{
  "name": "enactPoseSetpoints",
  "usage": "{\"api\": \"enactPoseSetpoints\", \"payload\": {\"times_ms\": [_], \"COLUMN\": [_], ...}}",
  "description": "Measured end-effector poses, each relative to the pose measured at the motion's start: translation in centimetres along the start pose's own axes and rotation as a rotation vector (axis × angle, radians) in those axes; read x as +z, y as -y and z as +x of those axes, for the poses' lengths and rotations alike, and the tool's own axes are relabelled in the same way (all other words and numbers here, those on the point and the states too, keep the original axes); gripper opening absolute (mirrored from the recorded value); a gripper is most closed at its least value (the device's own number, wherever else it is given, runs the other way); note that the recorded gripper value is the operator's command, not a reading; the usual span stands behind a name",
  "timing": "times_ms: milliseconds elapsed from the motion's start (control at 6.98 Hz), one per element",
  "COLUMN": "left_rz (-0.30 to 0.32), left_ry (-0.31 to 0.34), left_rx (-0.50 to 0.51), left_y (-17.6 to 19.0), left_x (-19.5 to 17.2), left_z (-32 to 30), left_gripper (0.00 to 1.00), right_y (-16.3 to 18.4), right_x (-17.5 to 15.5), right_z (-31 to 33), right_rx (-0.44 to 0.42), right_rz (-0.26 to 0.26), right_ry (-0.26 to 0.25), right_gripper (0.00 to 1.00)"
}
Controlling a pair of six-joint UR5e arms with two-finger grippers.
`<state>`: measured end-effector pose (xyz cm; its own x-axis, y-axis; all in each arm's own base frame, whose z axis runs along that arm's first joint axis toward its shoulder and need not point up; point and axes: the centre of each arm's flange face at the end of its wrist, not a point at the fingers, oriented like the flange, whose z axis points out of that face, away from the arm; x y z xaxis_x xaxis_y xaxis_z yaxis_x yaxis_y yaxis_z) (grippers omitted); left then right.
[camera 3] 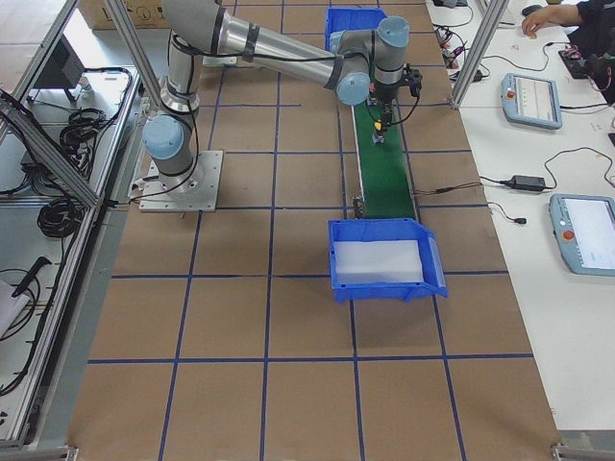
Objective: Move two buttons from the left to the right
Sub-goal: 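Move the right gripper along the belt and grasp the yellow button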
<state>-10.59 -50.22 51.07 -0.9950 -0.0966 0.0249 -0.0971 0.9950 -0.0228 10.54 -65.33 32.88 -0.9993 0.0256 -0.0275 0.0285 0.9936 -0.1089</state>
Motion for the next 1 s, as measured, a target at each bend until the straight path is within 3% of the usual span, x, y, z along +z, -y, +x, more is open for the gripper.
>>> {"api": "enactPoseSetpoints", "payload": {"times_ms": [287,430,573,717,1003], "left_rz": [0.000,0.000,0.001,0.001,0.001], "left_ry": [0.000,-0.001,-0.001,-0.002,-0.001], "left_rx": [0.000,0.001,0.000,0.000,0.000], "left_y": [0.0,0.0,0.0,0.0,0.0], "left_x": [0.0,0.0,0.0,0.0,0.0], "left_z": [0.0,0.0,0.0,0.0,0.0], "left_gripper": [1.00,1.00,1.00,1.00,1.00], "right_y": [0.5,0.9,1.1,1.2,1.1], "right_x": [2.0,2.7,3.2,3.5,3.4], "right_z": [0.0,0.0,0.0,0.1,0.6], "right_rx": [-0.009,-0.016,-0.025,-0.031,-0.036], "right_rz": [0.003,0.008,0.014,0.015,0.008], "right_ry": [-0.002,-0.002,-0.002,-0.004,-0.024], "right_gripper": [0.94,0.67,0.29,0.11,0.07]}}
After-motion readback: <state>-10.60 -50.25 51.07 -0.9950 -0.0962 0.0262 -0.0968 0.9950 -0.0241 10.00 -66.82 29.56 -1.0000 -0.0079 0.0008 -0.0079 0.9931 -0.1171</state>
